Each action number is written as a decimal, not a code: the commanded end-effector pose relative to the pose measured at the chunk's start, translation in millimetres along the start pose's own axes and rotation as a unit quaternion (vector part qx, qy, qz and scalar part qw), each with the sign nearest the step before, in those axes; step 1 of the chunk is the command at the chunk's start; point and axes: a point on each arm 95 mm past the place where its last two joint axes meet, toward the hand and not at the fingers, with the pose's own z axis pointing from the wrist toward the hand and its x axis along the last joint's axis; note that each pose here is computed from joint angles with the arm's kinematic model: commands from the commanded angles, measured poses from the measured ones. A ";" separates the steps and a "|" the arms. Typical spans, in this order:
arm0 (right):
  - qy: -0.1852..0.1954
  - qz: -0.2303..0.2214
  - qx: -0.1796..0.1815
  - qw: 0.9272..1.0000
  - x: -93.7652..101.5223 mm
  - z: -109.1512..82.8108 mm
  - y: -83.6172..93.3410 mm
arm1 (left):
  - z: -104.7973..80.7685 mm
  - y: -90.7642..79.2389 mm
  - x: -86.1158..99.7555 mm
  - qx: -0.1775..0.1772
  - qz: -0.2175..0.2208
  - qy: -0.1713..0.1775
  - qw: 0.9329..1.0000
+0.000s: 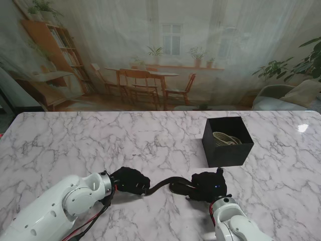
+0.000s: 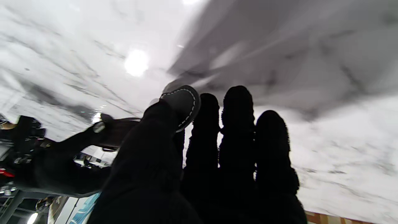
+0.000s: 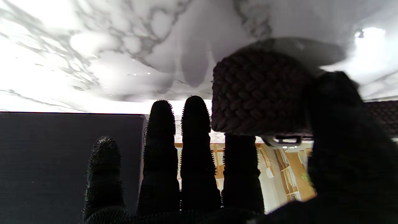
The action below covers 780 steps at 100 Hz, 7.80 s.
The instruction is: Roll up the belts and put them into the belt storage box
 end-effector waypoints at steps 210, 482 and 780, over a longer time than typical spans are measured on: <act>0.076 0.058 0.098 0.991 -9.1 -11.6 5.8 | 47.2 25.9 21.5 -0.121 -0.044 0.045 0.991; -0.015 -0.244 -0.239 0.940 -135.1 29.5 166.8 | -82.0 -18.9 -57.3 0.162 0.118 -0.184 0.962; 0.222 0.276 -0.083 0.931 34.2 78.8 82.2 | -29.5 -16.7 -33.1 0.336 -0.205 -0.084 0.915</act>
